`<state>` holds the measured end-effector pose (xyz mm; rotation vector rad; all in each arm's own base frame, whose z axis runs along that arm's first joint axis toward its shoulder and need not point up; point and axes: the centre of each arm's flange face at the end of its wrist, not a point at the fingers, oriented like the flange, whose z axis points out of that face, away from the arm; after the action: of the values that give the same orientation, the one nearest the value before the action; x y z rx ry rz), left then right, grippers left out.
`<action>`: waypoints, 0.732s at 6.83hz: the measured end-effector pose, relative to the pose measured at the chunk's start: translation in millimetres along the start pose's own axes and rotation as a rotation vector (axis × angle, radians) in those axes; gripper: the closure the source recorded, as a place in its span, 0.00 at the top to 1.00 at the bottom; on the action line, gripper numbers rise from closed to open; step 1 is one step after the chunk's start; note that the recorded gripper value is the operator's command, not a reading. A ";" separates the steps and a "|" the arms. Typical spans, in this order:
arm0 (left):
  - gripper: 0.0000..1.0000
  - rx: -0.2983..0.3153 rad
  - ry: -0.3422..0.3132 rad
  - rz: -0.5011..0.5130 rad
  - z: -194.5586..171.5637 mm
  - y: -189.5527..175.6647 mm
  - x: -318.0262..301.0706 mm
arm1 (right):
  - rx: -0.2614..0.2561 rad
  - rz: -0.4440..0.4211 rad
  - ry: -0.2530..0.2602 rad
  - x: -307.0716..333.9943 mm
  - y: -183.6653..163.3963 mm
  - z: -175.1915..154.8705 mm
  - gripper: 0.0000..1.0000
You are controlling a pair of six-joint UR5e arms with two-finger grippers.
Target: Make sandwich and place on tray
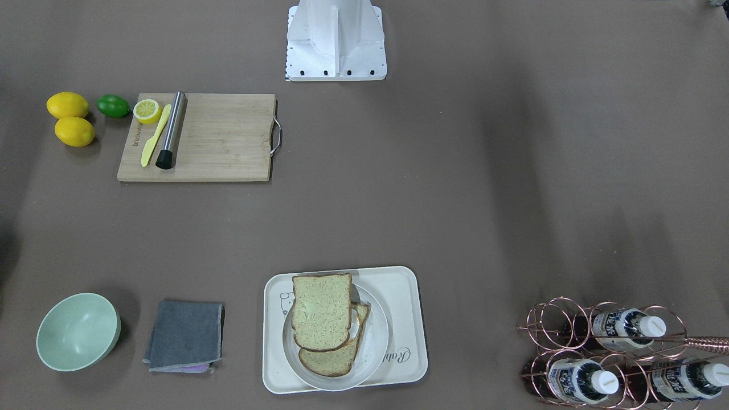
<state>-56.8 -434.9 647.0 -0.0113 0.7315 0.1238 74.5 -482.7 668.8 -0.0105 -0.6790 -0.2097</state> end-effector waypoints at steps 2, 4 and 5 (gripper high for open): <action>0.98 -0.008 -0.002 -0.007 1.3 -0.2 0.8 | 0.006 0.020 0.008 -2.1 -4.7 -4.8 1.00; 0.98 -0.003 0.001 -0.003 -0.6 -3.7 3.2 | 0.014 0.116 -0.001 -4.7 -9.5 -7.9 1.00; 0.99 -0.003 0.001 -0.002 -1.8 -4.8 4.3 | 0.016 0.148 -0.015 -5.8 -9.7 -7.6 1.00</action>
<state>-54.3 -439.3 642.7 -0.0145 0.7325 0.1229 73.0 -491.7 658.7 -0.0474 -0.6917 -0.0619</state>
